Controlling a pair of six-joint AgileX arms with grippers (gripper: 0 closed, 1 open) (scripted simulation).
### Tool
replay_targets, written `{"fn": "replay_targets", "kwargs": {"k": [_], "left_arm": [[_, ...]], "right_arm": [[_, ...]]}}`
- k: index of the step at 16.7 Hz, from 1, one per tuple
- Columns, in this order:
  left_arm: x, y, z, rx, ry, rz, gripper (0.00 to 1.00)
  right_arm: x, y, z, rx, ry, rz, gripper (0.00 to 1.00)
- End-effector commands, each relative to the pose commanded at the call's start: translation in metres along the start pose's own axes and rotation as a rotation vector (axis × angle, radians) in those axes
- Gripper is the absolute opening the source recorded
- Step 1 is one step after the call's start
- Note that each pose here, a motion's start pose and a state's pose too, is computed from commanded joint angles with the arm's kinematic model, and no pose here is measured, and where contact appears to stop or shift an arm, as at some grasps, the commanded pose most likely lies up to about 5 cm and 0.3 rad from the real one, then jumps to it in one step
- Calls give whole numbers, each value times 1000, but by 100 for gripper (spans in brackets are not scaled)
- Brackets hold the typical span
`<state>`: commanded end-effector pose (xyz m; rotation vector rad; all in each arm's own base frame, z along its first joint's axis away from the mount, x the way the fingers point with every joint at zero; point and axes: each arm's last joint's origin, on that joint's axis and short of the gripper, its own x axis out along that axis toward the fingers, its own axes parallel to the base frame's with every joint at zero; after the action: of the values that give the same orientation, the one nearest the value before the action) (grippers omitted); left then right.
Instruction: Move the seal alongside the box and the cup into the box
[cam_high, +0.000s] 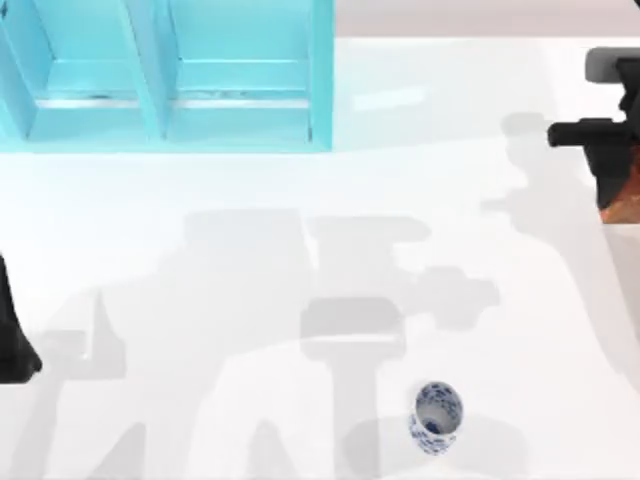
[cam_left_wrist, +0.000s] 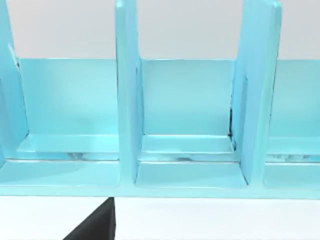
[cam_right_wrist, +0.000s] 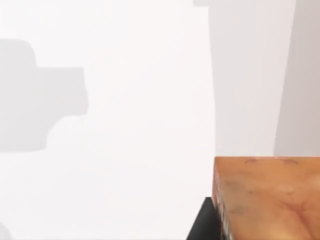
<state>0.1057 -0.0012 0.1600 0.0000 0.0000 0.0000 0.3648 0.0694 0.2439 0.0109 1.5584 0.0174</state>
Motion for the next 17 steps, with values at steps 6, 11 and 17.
{"fn": "replay_targets", "kwargs": {"k": [6, 11, 17], "left_arm": [[0, 0, 0, 0, 0, 0, 100], [0, 0, 0, 0, 0, 0, 100], [0, 0, 0, 0, 0, 0, 100]], "right_arm": [[0, -7, 0, -1, -1, -1, 0], [19, -7, 1, -1, -2, 1, 0], [46, -8, 1, -2, -8, 2, 0]]}}
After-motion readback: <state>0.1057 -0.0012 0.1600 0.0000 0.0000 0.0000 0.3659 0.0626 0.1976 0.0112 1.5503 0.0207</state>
